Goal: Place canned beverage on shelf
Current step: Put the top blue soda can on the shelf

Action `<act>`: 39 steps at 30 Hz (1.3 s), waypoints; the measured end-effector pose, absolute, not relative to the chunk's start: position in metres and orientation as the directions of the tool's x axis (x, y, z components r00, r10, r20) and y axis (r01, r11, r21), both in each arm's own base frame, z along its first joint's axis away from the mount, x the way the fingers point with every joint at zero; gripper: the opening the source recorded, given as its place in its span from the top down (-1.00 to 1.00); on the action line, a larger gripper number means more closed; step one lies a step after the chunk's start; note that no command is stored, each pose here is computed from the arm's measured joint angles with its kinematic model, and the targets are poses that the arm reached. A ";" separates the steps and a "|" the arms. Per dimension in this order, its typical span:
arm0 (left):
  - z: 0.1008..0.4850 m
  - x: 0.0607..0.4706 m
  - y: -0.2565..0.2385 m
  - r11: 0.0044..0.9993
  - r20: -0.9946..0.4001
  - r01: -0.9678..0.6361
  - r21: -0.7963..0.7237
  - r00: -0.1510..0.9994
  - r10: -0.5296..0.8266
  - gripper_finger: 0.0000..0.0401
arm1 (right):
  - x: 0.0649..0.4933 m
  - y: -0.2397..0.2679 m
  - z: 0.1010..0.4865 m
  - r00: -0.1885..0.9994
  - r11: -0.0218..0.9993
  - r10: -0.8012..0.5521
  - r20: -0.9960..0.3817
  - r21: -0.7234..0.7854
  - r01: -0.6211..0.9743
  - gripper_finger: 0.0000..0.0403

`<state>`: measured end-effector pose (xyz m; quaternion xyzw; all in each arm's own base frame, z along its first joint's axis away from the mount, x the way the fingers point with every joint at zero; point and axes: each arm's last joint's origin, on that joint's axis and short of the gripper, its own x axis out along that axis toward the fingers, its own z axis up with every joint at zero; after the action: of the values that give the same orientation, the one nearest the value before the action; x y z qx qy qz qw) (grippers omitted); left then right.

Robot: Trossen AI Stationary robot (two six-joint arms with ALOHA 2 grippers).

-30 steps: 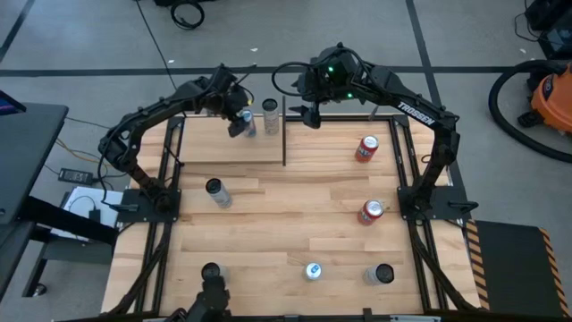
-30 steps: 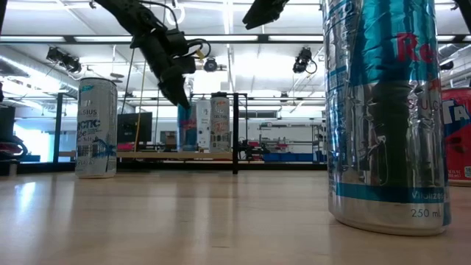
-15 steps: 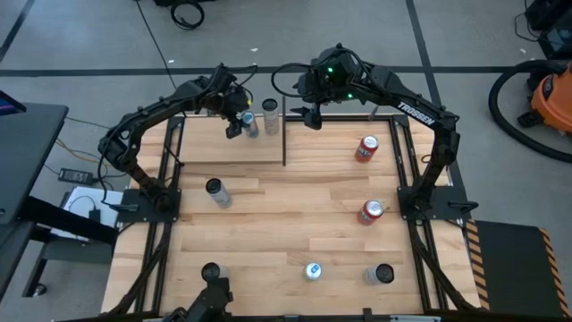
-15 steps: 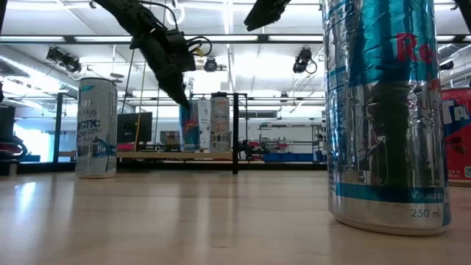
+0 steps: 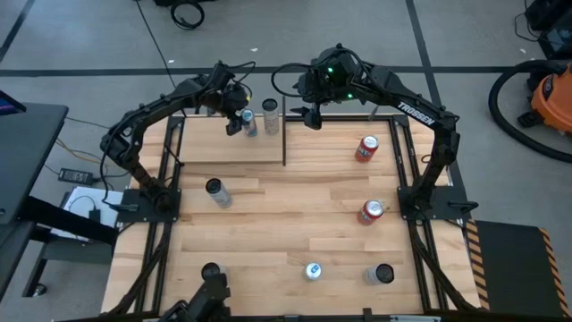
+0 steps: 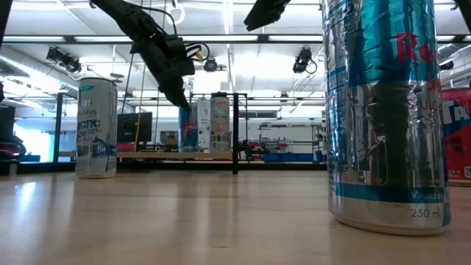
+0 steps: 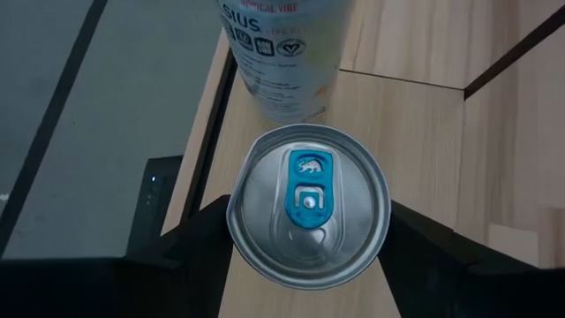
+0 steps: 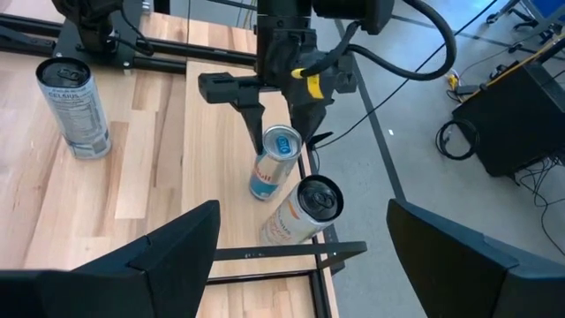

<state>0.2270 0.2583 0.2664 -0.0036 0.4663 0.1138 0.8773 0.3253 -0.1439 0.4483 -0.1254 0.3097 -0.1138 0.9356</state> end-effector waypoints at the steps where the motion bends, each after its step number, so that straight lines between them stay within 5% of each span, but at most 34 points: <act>1: 0.267 0.227 0.258 0.973 -0.818 -0.204 0.103 0.539 0.200 -0.23 | 0.325 -0.144 0.448 0.782 0.943 -0.291 -0.551 -0.305 0.135 -0.66; 19: 0.267 0.225 0.259 0.967 -0.820 -0.234 0.098 0.531 0.212 -0.24 | 0.325 -0.144 0.448 0.782 0.942 -0.290 -0.551 -0.308 0.133 -0.66; 30: 0.263 0.223 0.260 0.957 -0.845 -0.264 0.119 0.479 0.238 -0.54 | 0.325 -0.144 0.448 0.782 0.942 -0.290 -0.551 -0.308 0.133 -0.66; 39: 0.263 0.224 0.260 0.959 -0.836 -0.258 0.117 0.496 0.236 -0.56 | 0.325 -0.144 0.448 0.782 0.942 -0.291 -0.551 -0.308 0.133 -0.66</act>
<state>0.2237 0.2603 0.2635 -0.0116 0.4814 0.1427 0.8647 0.3253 -0.1440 0.4483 -0.1269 0.3100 -0.1133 0.9354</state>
